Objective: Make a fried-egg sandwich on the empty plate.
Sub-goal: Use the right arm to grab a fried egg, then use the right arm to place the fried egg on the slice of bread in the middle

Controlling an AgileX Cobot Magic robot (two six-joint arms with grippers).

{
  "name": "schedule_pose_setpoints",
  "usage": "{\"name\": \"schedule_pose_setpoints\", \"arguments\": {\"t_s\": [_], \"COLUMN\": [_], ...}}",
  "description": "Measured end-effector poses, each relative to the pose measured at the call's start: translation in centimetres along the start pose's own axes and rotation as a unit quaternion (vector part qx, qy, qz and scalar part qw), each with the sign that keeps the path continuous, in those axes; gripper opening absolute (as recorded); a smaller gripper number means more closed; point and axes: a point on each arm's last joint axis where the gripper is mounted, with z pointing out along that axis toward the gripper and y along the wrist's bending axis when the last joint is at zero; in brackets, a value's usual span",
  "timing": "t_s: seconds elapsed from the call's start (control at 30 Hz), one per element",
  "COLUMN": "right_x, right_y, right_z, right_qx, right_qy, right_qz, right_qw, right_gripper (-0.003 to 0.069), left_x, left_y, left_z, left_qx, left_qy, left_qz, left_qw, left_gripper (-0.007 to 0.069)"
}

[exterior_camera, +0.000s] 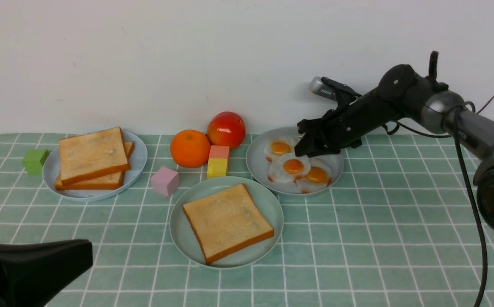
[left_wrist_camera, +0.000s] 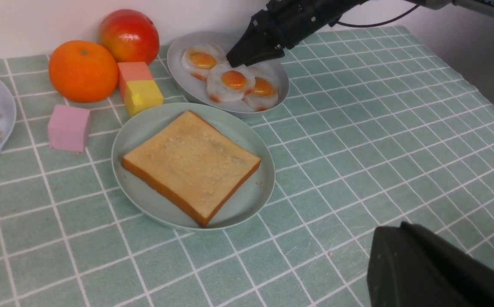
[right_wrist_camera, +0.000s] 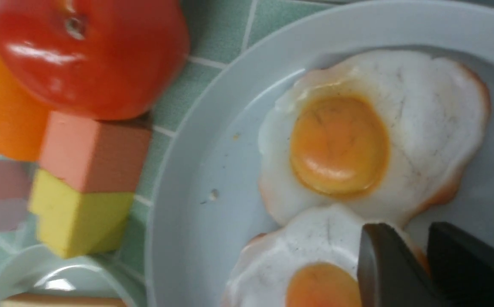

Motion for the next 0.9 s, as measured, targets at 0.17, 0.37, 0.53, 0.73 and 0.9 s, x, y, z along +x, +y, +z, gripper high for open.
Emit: {"name": "schedule_pose_setpoints", "arguments": {"t_s": [0.17, 0.37, 0.53, 0.73, 0.9], "right_x": [-0.4, -1.5, -2.0, -1.1, 3.0], "right_y": [0.9, 2.9, 5.4, 9.7, 13.5], "right_z": [-2.0, -6.5, -10.2, -13.4, -12.8], "right_qx": [-0.037, -0.049, -0.06, -0.063, -0.11], "right_qy": [0.007, 0.007, 0.005, 0.007, 0.058], "right_qz": [0.01, -0.018, -0.046, -0.079, -0.095], "right_qw": [0.999, 0.999, 0.997, 0.995, 0.988], "right_gripper": [0.0074, 0.0074, 0.0073, 0.0073, 0.0073], "left_x": [0.1, 0.0, -0.1, 0.0, 0.0], "left_y": [0.1, 0.5, 0.8, 1.1, 1.2], "left_z": [0.0, 0.0, 0.0, -0.1, -0.1], "left_qx": [-0.006, -0.025, -0.043, -0.063, -0.065], "left_qy": [0.005, 0.004, 0.001, 0.004, 0.007], "left_qz": [0.009, 0.05, 0.086, 0.123, 0.126], "left_qw": [1.0, 0.998, 0.995, 0.99, 0.99], "left_gripper": [-0.0003, -0.0001, 0.0001, 0.0004, 0.0008]}}
